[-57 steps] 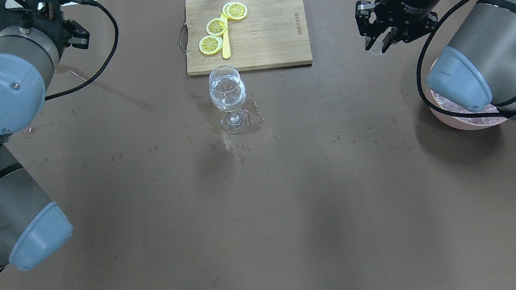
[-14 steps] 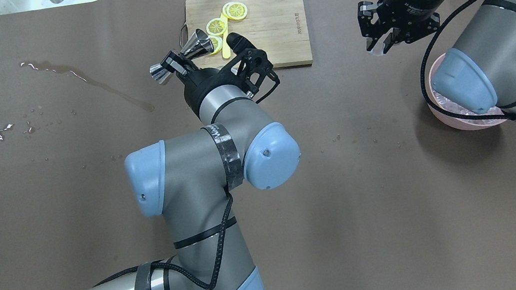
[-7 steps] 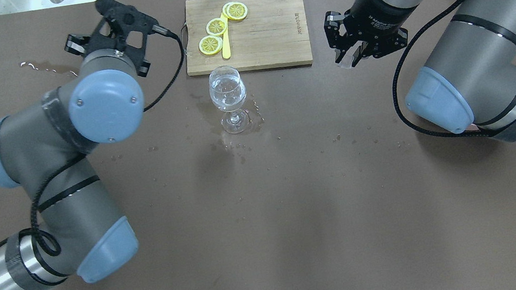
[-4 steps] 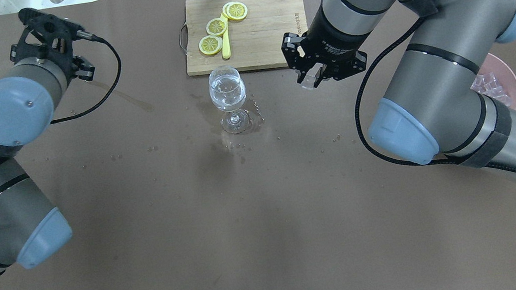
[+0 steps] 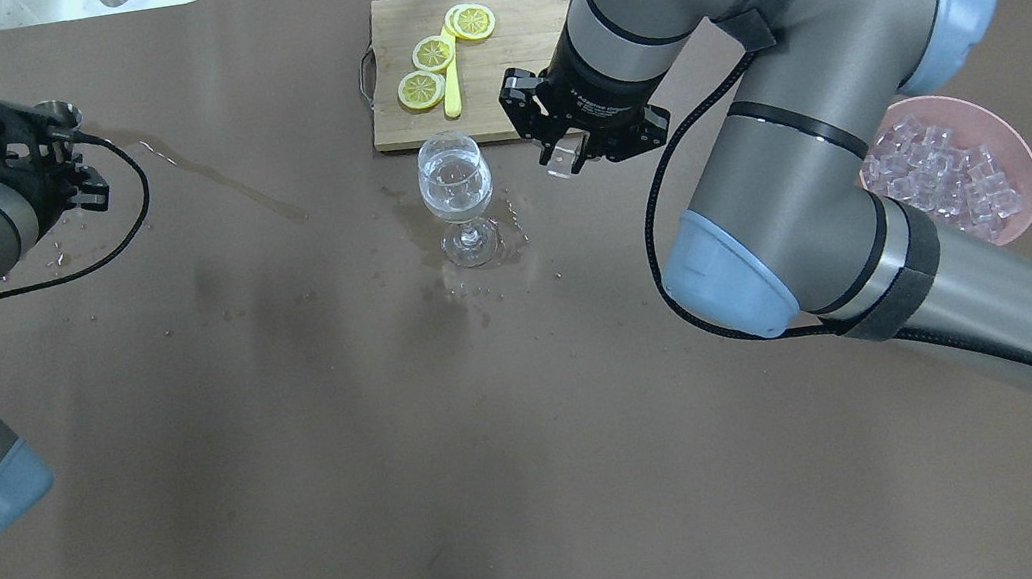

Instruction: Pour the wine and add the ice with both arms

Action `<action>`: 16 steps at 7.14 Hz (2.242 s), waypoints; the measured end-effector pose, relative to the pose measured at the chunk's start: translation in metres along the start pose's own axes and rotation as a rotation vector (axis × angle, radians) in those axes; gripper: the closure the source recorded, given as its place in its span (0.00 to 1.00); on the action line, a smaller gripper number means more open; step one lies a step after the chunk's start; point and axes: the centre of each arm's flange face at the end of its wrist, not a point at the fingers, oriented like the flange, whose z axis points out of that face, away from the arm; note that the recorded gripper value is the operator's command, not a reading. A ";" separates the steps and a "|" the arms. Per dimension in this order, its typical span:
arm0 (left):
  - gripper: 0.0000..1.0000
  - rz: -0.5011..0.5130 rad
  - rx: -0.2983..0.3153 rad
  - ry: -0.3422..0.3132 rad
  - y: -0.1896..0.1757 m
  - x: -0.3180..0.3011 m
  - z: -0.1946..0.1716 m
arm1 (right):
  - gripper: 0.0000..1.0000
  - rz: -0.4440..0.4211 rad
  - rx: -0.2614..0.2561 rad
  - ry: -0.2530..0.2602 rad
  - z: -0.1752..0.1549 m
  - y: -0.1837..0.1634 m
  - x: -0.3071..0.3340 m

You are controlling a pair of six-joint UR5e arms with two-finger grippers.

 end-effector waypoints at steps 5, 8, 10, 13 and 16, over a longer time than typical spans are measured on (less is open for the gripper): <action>1.00 -0.065 -0.026 0.058 0.085 -0.087 0.023 | 1.00 -0.027 0.116 -0.062 0.006 -0.027 -0.018; 1.00 -0.114 -0.006 0.108 0.114 -0.123 0.041 | 1.00 -0.042 0.163 -0.140 0.024 -0.045 -0.042; 1.00 -0.161 0.028 0.144 0.130 -0.136 0.044 | 1.00 -0.043 0.165 -0.172 0.023 -0.041 -0.064; 1.00 -0.232 0.075 0.182 0.165 -0.159 0.053 | 1.00 -0.054 0.140 -0.193 0.043 -0.004 -0.077; 1.00 -0.289 0.116 0.204 0.186 -0.177 0.050 | 1.00 -0.044 0.133 -0.189 0.052 0.005 -0.075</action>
